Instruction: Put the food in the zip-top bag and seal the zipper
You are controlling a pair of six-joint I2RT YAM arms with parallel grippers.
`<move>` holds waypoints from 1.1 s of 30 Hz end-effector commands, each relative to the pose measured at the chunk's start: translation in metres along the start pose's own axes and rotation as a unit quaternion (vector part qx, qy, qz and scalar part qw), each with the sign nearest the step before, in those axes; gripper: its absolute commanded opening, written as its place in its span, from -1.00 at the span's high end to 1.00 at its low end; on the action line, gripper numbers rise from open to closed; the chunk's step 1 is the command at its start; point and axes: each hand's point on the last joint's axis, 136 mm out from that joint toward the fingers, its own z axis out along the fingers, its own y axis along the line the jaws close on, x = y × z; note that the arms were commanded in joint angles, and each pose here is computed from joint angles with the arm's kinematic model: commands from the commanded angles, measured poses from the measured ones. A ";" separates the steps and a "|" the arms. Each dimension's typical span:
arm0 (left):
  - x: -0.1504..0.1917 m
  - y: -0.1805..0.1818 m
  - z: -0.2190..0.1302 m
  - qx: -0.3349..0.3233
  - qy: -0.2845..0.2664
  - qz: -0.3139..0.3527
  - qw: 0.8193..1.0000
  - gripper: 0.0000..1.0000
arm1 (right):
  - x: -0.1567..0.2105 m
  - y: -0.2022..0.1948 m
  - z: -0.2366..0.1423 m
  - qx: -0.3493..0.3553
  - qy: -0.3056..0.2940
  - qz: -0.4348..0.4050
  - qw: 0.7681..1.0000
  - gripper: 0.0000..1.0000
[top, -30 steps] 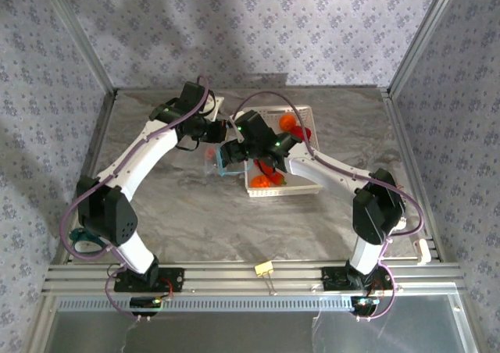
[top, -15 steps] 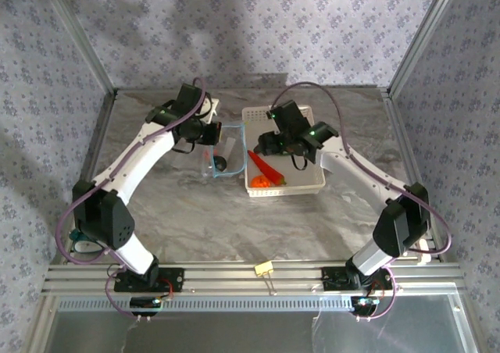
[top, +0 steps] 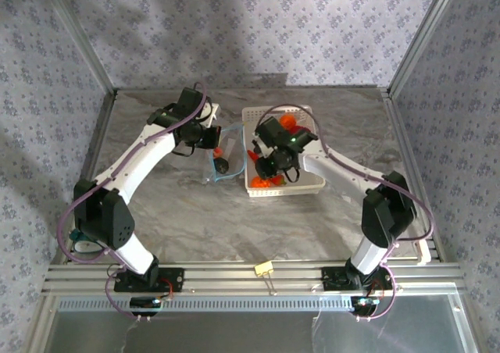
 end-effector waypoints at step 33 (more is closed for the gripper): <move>-0.005 0.002 -0.009 0.003 -0.012 0.000 1.000 1.00 | -0.005 0.008 0.055 0.028 0.038 0.011 0.999 0.50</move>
